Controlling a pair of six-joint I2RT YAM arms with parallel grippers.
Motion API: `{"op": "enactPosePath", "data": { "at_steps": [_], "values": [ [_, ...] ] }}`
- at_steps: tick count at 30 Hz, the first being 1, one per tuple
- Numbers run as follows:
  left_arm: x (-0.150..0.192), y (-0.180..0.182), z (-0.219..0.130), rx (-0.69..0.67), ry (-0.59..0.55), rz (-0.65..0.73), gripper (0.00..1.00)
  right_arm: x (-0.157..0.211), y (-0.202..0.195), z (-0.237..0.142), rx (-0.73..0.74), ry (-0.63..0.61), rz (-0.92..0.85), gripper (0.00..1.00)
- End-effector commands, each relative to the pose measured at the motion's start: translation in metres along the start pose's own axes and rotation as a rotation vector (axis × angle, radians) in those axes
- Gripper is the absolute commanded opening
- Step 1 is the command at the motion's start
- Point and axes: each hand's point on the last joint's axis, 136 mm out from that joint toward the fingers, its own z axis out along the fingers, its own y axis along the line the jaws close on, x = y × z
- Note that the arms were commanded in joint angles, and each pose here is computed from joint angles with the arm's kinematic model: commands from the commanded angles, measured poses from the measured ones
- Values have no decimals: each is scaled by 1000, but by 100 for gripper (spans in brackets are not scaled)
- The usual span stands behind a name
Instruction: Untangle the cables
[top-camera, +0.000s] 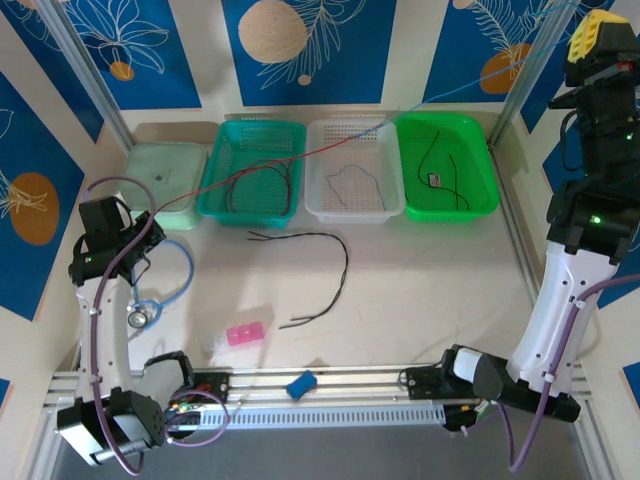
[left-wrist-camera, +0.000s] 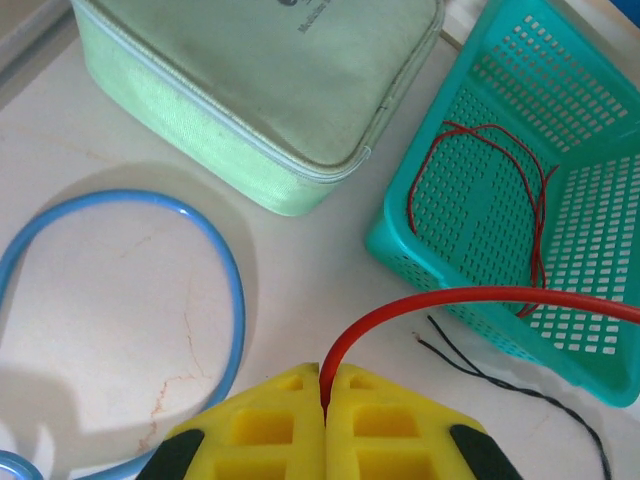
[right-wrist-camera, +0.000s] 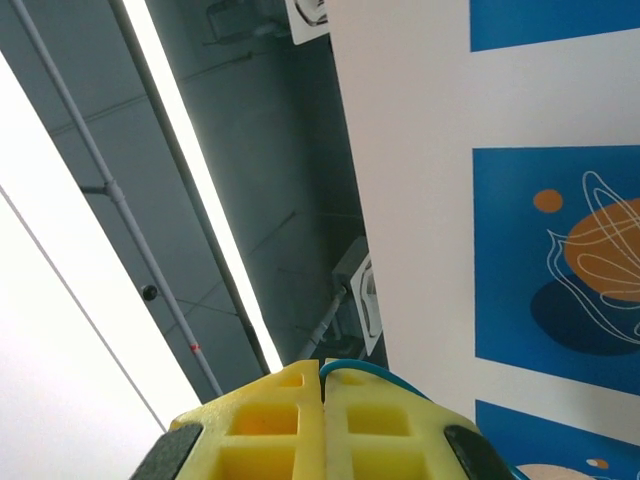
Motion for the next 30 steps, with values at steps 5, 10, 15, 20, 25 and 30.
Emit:
{"op": "enactPosePath", "data": {
  "at_steps": [5,10,15,20,25,30],
  "values": [
    [-8,6,2,12,-35,-48,0,11,45,5,-89,22,-24,0],
    [-3,18,11,-4,-24,-76,0,14,67,14,-128,30,-33,0],
    [1,32,19,-28,-18,-99,0,18,85,18,-167,45,-45,0],
    [-1,41,21,-41,-23,-119,0,14,90,18,-179,28,-38,0],
    [1,51,28,-43,-6,-154,0,13,94,16,-192,18,-45,0],
    [-1,69,34,-66,-15,-201,0,11,95,15,-196,8,-37,0]
  ]
}}
